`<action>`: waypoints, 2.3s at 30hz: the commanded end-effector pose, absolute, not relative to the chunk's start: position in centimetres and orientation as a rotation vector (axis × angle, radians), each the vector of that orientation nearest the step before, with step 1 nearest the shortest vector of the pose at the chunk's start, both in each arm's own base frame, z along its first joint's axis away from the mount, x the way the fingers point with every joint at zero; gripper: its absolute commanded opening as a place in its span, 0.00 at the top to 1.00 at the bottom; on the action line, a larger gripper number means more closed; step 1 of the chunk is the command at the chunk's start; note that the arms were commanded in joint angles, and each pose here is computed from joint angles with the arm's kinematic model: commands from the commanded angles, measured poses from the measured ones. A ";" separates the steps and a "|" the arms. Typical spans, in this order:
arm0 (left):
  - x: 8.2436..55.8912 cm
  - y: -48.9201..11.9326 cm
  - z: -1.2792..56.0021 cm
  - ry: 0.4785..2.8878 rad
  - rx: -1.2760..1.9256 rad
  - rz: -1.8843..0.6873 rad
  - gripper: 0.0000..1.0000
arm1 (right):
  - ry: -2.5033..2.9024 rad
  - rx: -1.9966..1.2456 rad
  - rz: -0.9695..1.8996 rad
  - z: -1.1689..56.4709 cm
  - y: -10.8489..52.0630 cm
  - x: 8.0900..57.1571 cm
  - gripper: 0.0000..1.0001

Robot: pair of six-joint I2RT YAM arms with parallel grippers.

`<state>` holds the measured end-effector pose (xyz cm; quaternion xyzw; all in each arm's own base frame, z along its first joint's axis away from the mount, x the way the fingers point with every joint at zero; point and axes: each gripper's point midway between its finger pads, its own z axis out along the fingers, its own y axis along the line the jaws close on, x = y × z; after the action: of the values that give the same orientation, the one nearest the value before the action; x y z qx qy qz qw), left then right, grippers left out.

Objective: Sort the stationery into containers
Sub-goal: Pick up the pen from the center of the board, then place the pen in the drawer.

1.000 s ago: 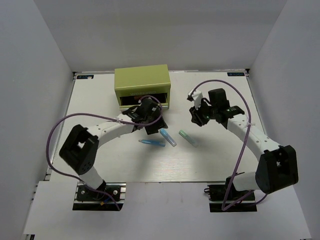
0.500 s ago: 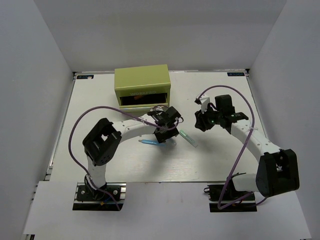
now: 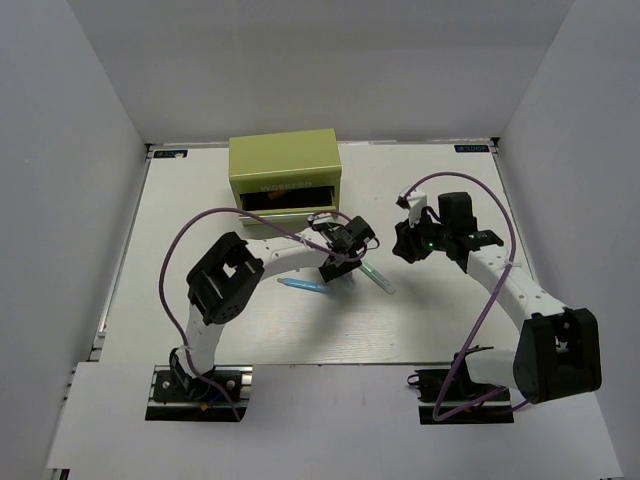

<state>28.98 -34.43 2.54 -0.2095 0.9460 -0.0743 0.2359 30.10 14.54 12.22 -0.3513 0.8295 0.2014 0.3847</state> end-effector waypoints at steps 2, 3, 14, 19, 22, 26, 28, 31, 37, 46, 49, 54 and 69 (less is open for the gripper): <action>29.7 -34.0 3.2 2.549 -0.584 -0.150 0.41 | 2.067 -0.886 0.527 13.2 14.6 30.2 0.53; 29.5 -33.8 3.1 2.555 -0.581 -0.136 0.43 | 2.068 -0.882 0.525 13.2 14.5 30.2 0.53; 26.8 -31.0 0.9 2.646 -0.515 0.050 0.50 | 2.065 -0.875 0.541 13.2 14.5 30.4 0.53; 25.9 -31.1 0.6 2.670 -0.429 0.052 0.60 | 2.065 -0.878 0.545 13.0 14.5 30.3 0.52; 26.1 -31.4 0.9 2.665 -0.386 0.030 0.71 | 2.060 -0.892 0.553 13.0 14.5 30.2 0.48; 26.3 -33.1 2.5 2.634 -0.268 -0.063 0.79 | 2.056 -0.907 0.555 13.0 14.5 30.0 0.45; 26.8 -34.5 3.9 2.595 -0.210 -0.146 0.82 | 2.057 -0.917 0.559 12.9 14.6 29.8 0.43; 26.5 -37.0 6.1 2.545 -0.026 -0.319 0.86 | 2.053 -0.922 0.563 12.9 14.7 29.8 0.43; 24.1 -39.1 9.2 2.453 0.300 -0.575 0.94 | 2.044 -0.935 0.555 13.1 14.6 30.0 0.43; 26.1 -36.1 19.8 2.126 0.539 -0.613 0.92 | 2.029 -0.951 0.550 13.2 14.6 30.0 0.43; 28.0 -33.7 22.0 2.062 0.601 -0.502 0.91 | 2.021 -0.955 0.550 13.4 14.6 30.1 0.43; 31.8 -29.7 24.6 1.972 0.689 -0.321 0.91 | 2.011 -0.970 0.553 13.4 14.7 30.1 0.43; 40.4 -25.2 24.1 1.753 1.089 0.018 0.93 | 1.961 -0.999 0.536 14.0 14.7 29.9 0.43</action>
<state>39.43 -24.53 23.95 0.3843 0.7613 -0.0083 0.5222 29.79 14.48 12.69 -0.3882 0.8026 0.2137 0.3994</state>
